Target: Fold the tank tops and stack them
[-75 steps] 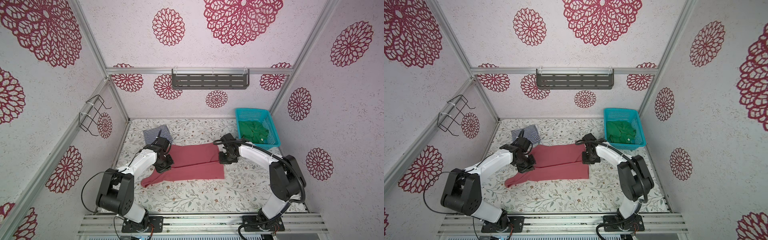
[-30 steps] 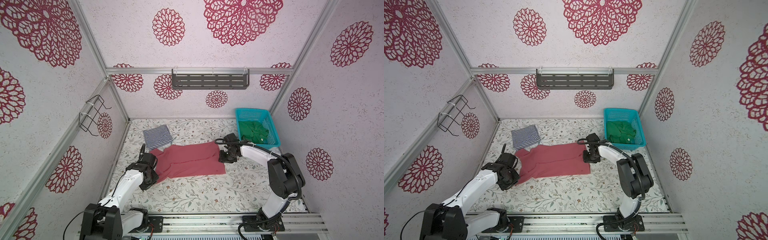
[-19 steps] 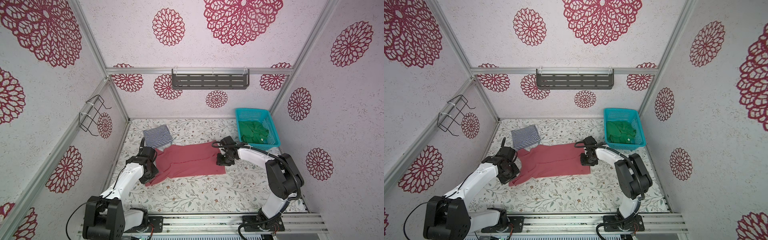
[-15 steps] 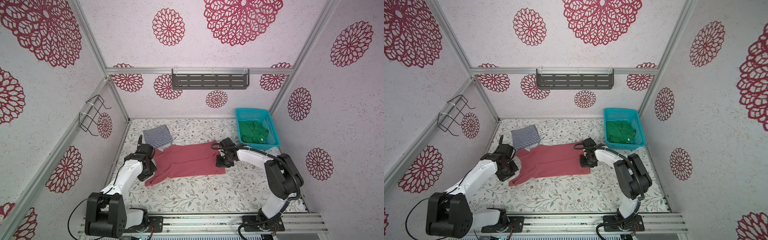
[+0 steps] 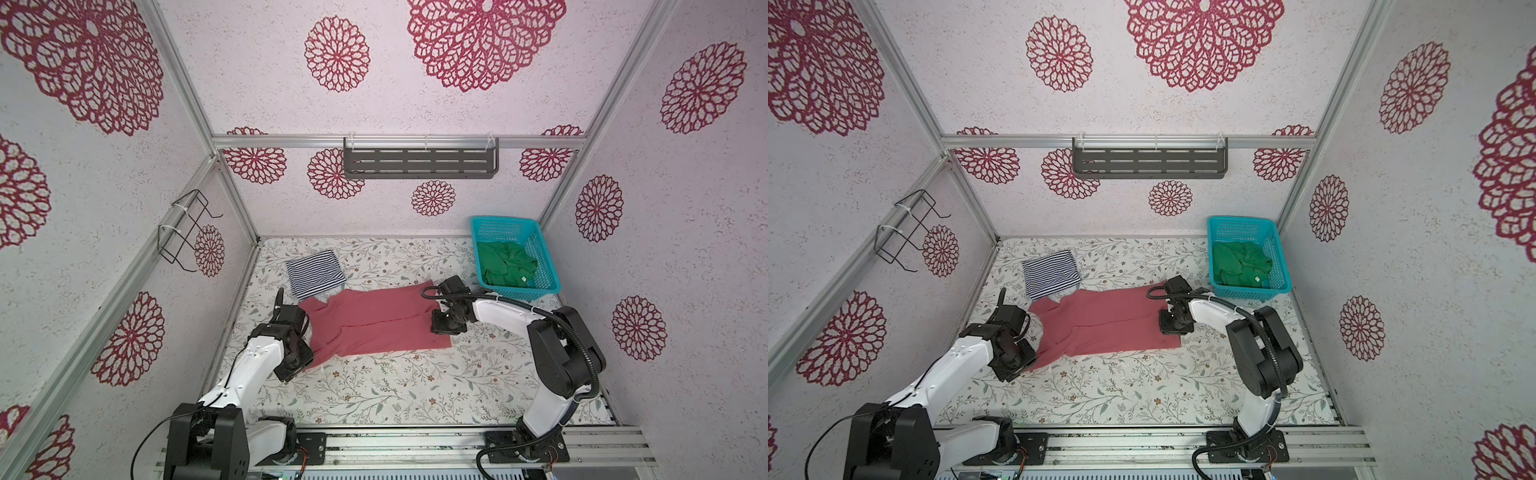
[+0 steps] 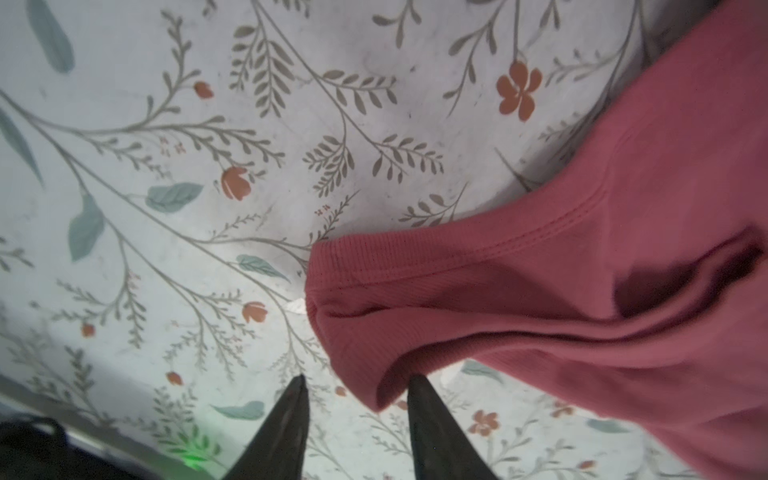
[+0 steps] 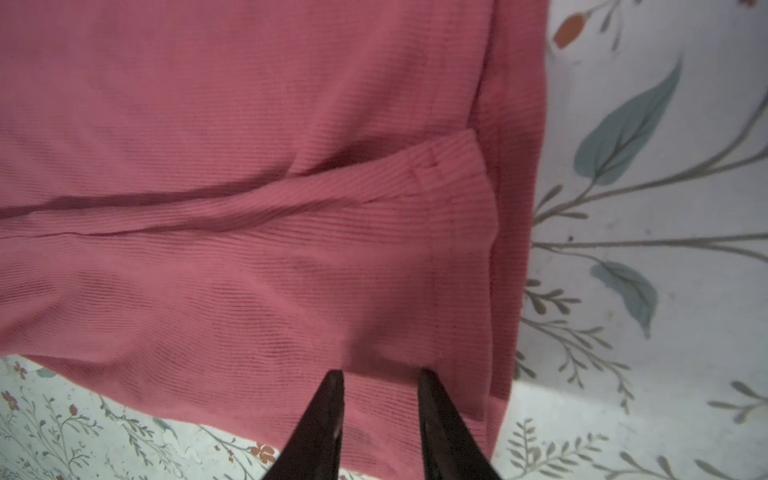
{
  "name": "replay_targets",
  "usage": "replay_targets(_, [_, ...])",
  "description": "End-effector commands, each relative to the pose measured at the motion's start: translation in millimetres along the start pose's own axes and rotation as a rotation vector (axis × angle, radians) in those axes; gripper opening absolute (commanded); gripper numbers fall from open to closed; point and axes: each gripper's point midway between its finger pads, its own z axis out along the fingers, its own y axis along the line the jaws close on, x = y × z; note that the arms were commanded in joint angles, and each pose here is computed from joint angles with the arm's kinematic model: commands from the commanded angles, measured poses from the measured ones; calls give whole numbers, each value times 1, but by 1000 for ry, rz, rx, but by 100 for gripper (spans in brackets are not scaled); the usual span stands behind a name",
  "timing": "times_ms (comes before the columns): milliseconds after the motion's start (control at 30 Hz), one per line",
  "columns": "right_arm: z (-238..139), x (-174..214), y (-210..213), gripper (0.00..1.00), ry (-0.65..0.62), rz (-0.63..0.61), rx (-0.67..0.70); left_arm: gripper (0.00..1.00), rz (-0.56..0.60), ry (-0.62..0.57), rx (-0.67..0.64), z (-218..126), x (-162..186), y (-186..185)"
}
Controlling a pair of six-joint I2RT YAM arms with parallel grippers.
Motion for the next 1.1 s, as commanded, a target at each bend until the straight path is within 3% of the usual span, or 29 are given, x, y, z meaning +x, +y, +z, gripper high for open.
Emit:
replay_targets(0, [2,1,1,33,0,14,-6,23,6,-22,9,3,-7,-7])
replay_targets(133, [10,4,-6,33,0,27,15,1,29,-41,-9,-3,-15,-7])
replay_targets(467, [23,14,-43,30,35,45,165,0,81,-59,-46,-14,-57,-11])
replay_targets(833, [20,5,-50,28,8,25,188,0,118,29,-76,25,-100,-25])
replay_targets(1000, [13,-7,-41,28,-21,13,163,11,138,20,-53,28,-117,-41])
replay_targets(1067, [11,-10,-39,28,-24,12,162,29,148,18,-54,26,-122,-44])
